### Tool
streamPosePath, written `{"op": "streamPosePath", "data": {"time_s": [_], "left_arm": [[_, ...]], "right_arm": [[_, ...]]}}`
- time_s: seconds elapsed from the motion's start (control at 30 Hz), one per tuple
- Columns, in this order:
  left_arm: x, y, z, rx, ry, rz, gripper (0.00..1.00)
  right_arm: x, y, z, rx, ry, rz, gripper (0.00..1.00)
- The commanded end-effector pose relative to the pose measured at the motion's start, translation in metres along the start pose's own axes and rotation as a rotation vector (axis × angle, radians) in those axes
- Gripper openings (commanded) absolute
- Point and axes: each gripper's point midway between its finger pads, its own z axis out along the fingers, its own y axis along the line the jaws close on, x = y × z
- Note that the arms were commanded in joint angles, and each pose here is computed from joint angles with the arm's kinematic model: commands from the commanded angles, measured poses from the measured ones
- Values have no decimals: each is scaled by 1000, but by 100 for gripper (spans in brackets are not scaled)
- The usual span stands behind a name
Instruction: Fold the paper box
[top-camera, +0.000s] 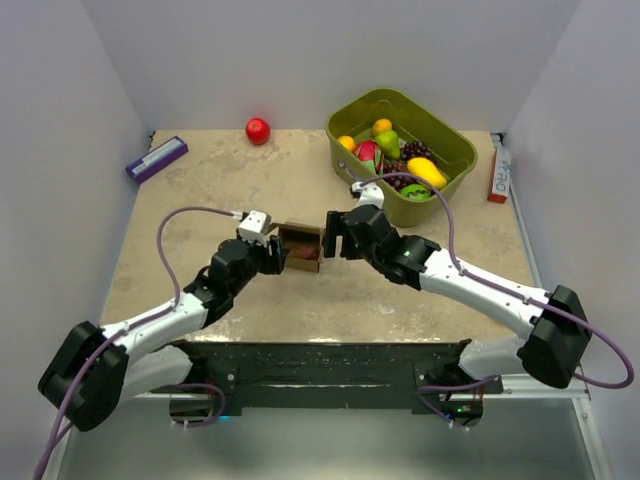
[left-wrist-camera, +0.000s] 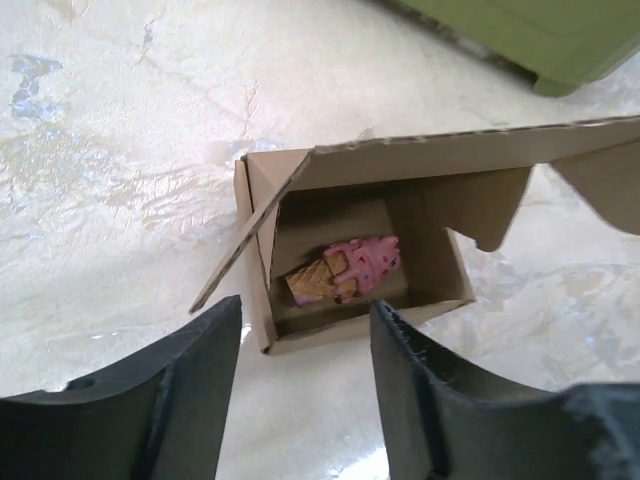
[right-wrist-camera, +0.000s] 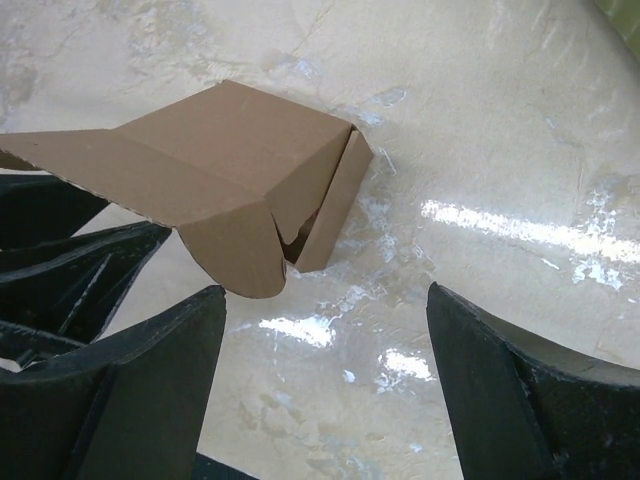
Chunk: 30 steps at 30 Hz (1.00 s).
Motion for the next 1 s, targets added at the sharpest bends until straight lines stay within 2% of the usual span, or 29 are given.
{"op": "streamPosePath", "data": {"time_s": [0.0,0.23,0.27,0.37,0.47,0.5,0.6,0.67,0.7,0.73,0.8,0.83,0.87,0.97], "left_arm": [[0,-8,-18,48,-6,-12,64],[-9,-13,-46,85,-24,-72,68],[-20,-18,-52,103,-54,-97,68],[-32,-26,-68,146,-78,-142,68],[-54,-34,-86,181,-127,-186,68],[-64,-35,-90,188,-151,-193,68],[-109,-35,-108,176,-266,-223,68],[-117,-33,-105,143,-247,-213,66],[-137,-38,-107,153,-274,-207,65],[-138,-40,-96,146,-247,-191,64],[-159,-49,-90,179,-292,-176,62],[-154,-50,-77,176,-270,-164,61],[-162,-53,-73,189,-299,-160,61],[-142,-54,-45,187,-241,-153,58]], "right_arm": [[-44,24,-17,-72,-91,11,85],[-93,55,-9,-138,-200,7,84],[-101,62,-10,-158,-210,7,84],[-102,74,4,-179,-200,-11,82],[-94,83,20,-196,-168,-32,76],[-87,83,29,-187,-151,-47,70],[-70,85,42,-199,-98,-62,64],[-51,83,53,-195,-53,-71,61],[-44,82,56,-200,-32,-68,59],[-31,79,62,-192,-2,-72,57],[-17,75,68,-189,29,-71,56],[-2,69,75,-173,60,-78,55],[6,65,79,-162,79,-74,54],[37,52,92,-124,153,-82,52]]}}
